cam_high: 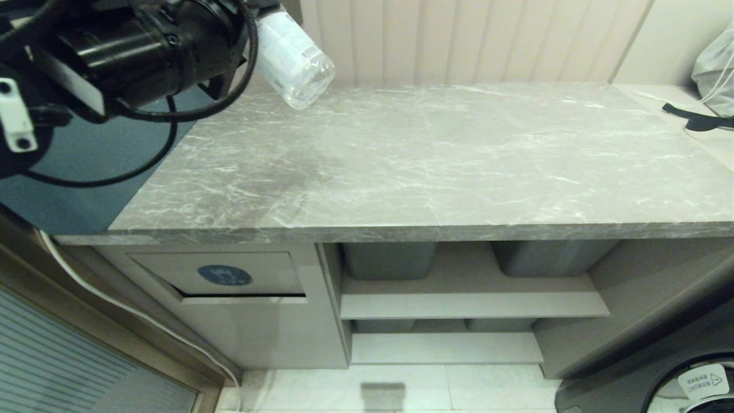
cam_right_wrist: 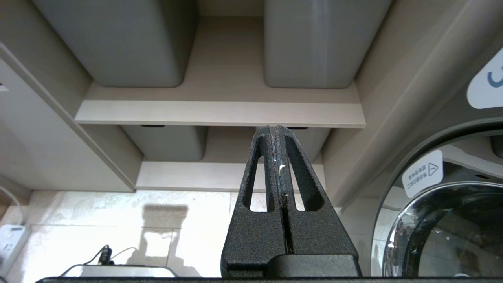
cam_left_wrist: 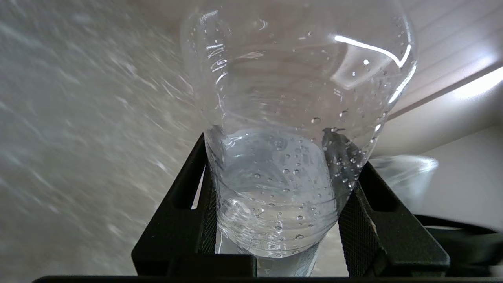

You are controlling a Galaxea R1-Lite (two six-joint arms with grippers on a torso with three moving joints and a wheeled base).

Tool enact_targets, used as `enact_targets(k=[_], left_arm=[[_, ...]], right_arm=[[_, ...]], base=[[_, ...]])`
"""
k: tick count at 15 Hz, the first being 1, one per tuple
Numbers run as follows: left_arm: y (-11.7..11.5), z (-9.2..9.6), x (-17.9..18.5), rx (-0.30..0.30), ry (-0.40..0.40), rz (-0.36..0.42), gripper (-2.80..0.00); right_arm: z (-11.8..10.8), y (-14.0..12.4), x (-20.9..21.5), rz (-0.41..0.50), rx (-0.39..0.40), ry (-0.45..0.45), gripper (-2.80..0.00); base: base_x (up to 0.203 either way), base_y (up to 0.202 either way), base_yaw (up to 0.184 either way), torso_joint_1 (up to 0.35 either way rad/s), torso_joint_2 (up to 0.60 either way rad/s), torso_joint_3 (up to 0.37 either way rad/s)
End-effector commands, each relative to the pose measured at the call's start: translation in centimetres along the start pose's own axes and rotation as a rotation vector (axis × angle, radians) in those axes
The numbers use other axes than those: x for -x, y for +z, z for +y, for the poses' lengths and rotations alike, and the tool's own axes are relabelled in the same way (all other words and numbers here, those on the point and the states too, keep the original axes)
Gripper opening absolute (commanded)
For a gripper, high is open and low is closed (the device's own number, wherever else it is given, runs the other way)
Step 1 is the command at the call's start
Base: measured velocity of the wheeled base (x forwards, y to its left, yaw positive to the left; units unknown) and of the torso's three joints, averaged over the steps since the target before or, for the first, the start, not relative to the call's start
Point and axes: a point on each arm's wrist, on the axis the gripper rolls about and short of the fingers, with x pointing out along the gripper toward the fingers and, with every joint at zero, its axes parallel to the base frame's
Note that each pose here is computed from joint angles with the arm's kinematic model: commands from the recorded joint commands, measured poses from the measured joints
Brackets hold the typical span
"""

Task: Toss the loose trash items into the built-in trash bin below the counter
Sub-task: Put the garbage in the trash can

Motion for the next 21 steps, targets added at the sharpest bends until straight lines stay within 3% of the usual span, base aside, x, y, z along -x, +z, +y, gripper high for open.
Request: enact_targets(k=[1,5,7,9,14,16,18,21], left_arm=[[2.0,-1.0,3.1,0.106,-0.042,-0.021,-2.8],[1.0,0.5,8.9,0.239,-0.044,0.102,-2.8],[1.0,1.1,11.3,0.35,-0.034,0.094,-2.8],[1.8,2.7,11.3,0.414,0.01,0.003,-2.8],[2.1,6.2,11.9,0.421,0.165,-0.125,-2.8],[1.4,7.2,13.3,0.446,0.207,-0.127,-2.8],[0.2,8.1,14.7,0.484,0.233,-0.087,-2.8],[-2.5,9.7,15.7,0.49,0.285,0.02,-2.8]], right_arm=[[0.0,0.0,0.0,0.0,0.0,0.0,-2.8],[0.0,0.0,0.0,0.0,0.01,0.002,-2.8],[0.0,0.0,0.0,0.0,0.017,0.005,-2.8],[0.0,0.0,0.0,0.0,0.013,0.005,-2.8],[0.0,0.0,0.0,0.0,0.01,0.005,-2.8],[0.0,0.0,0.0,0.0,0.008,0.003,-2.8],[0.0,0.0,0.0,0.0,0.007,0.003,-2.8],[0.0,0.0,0.0,0.0,0.008,0.003,-2.8]], base=[[0.0,0.0,0.0,0.0,0.0,0.0],[0.0,0.0,0.0,0.0,0.0,0.0],[0.0,0.0,0.0,0.0,0.0,0.0],[0.0,0.0,0.0,0.0,0.0,0.0],[0.0,0.0,0.0,0.0,0.0,0.0],[0.0,0.0,0.0,-0.022,0.04,0.034],[0.0,0.0,0.0,-0.147,0.34,0.19],[0.0,0.0,0.0,-0.199,0.47,0.26]])
